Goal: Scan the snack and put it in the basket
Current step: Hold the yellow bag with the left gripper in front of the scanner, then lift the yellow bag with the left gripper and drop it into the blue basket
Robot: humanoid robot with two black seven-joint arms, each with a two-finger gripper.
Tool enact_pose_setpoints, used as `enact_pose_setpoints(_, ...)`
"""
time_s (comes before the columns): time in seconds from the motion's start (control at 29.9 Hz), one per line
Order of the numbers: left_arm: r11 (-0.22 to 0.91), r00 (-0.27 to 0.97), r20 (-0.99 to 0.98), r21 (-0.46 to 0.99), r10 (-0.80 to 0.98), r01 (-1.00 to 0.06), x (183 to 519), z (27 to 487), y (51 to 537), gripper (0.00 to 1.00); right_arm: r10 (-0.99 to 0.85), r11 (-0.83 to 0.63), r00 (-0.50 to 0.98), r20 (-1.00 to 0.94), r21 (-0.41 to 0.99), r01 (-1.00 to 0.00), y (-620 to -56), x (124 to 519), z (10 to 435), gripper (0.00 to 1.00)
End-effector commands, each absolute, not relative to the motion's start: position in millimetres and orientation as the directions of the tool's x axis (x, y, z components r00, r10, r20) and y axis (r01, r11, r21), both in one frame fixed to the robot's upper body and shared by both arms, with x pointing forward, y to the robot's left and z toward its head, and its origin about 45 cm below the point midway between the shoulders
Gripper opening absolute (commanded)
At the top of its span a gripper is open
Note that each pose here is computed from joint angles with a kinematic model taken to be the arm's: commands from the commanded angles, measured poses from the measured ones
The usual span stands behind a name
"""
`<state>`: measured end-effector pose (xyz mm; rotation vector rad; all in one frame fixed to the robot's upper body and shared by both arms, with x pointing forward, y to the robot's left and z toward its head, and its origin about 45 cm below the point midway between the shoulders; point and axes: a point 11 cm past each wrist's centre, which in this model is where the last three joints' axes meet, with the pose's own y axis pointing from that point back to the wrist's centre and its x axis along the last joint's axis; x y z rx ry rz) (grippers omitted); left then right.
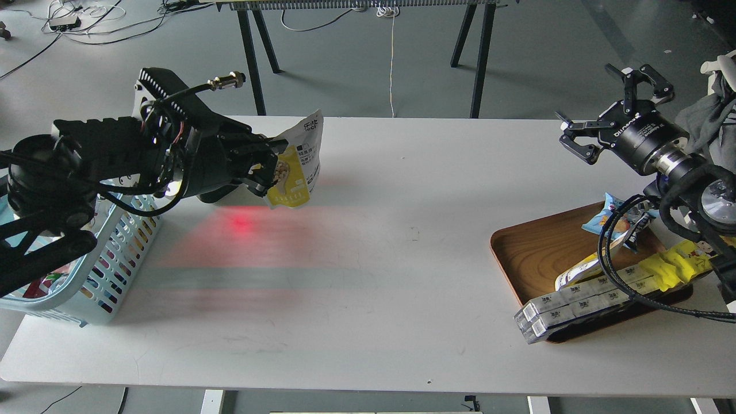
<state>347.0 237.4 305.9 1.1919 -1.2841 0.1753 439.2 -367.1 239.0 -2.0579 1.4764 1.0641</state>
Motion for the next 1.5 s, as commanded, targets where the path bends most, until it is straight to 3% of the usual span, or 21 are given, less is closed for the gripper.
enact_pose_setpoints(0.0,0.434,0.381,0.791,0.59,-0.479,-0.681,345,301,244,0.0,-0.625,-0.368,0.156,-0.765,0.113,-0.923,-367,439,239,1.0)
enact_pose_setpoints(0.17,0.422,0.453,0.767,0.633,-0.454,-0.649,335,287,257,0.0,-0.626,-0.369,0.156,-0.764,0.114,-0.922,-367,439,239,1.0)
enact_pose_setpoints(0.47,0.415,0.475,0.752,0.652,-0.456,-0.635,331,283,268,0.0,-0.626,-0.37,0.157,-0.764,0.113,-0.922,-367,439,239,1.0)
enact_pose_setpoints(0.97,0.58,0.37,0.867,0.499,-0.335,-0.644,332,305,253,0.0,-0.626,-0.37,0.157,-0.764,0.114,-0.922,-367,439,238,1.0)
enact_pose_setpoints(1.47,0.559,0.35,0.898,0.44,-0.267,-0.703,337,317,274,0.0,-0.625,-0.375,0.158,-0.764,0.116,-0.92,-364,439,237,1.0)
